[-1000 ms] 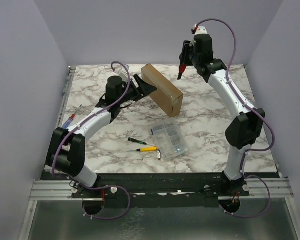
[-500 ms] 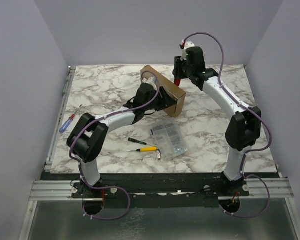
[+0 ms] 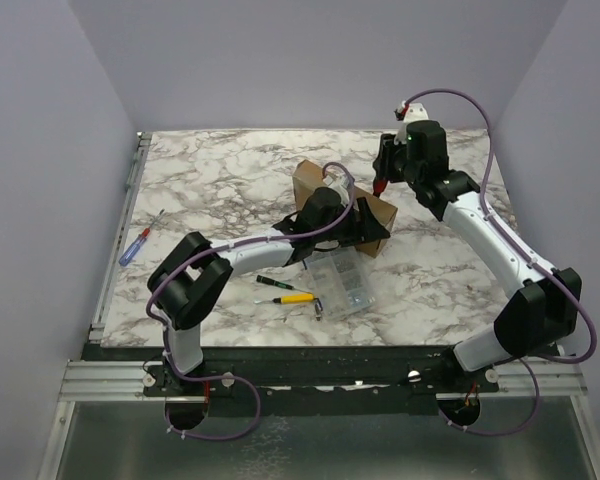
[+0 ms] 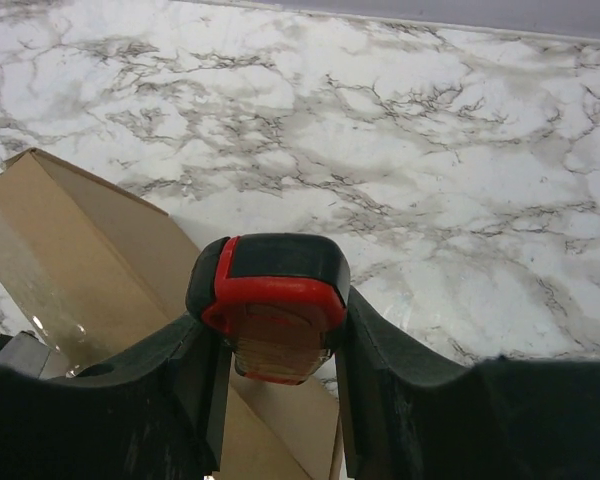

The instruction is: Unpack the express box

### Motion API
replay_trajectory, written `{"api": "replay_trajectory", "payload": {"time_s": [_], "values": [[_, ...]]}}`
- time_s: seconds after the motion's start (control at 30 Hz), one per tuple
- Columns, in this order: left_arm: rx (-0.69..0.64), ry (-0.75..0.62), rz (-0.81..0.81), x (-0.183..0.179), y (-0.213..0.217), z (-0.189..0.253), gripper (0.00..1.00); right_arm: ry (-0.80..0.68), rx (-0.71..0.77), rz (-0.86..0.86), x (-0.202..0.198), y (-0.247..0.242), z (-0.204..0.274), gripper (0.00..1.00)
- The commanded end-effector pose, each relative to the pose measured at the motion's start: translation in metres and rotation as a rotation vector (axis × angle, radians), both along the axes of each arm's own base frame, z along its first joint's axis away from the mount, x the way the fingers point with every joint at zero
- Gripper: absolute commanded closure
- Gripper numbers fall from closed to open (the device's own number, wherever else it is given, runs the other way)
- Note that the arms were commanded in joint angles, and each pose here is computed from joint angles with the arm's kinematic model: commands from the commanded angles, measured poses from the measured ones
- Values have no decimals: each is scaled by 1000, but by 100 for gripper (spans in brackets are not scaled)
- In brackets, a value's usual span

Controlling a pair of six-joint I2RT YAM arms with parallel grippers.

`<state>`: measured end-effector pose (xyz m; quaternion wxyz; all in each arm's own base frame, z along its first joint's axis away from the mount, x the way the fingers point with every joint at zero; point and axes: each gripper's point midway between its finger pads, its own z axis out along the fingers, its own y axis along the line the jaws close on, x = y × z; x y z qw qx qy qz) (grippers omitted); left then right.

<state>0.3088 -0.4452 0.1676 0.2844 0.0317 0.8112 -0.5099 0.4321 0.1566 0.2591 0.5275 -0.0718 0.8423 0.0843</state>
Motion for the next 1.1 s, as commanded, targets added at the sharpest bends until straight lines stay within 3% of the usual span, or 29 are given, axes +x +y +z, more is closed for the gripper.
{"api": "replay_trajectory", "payload": {"time_s": [0.0,0.17,0.27,0.47,0.53,0.7,0.83,0.93,1.07], "values": [[0,-7,-15,-9,15,7,28,-32,-9,-25,5,-2,6,100],[3,-83,-80,-12,38,39,19,-87,-47,-65,18,-10,24,100],[7,-114,-105,-2,74,58,18,-124,-70,-75,24,-13,41,100],[-41,-167,108,61,189,98,17,-143,-69,-78,35,-10,67,100],[-67,-169,179,81,210,105,16,-147,-34,-49,37,-1,74,100],[-245,-116,319,122,221,122,16,-166,17,61,38,25,85,100],[-221,-135,329,152,217,112,18,-186,51,146,32,39,92,100],[-190,-134,259,172,205,92,28,-192,82,233,20,51,97,100],[-185,-108,199,181,192,74,31,-227,108,248,7,50,107,100]]}}
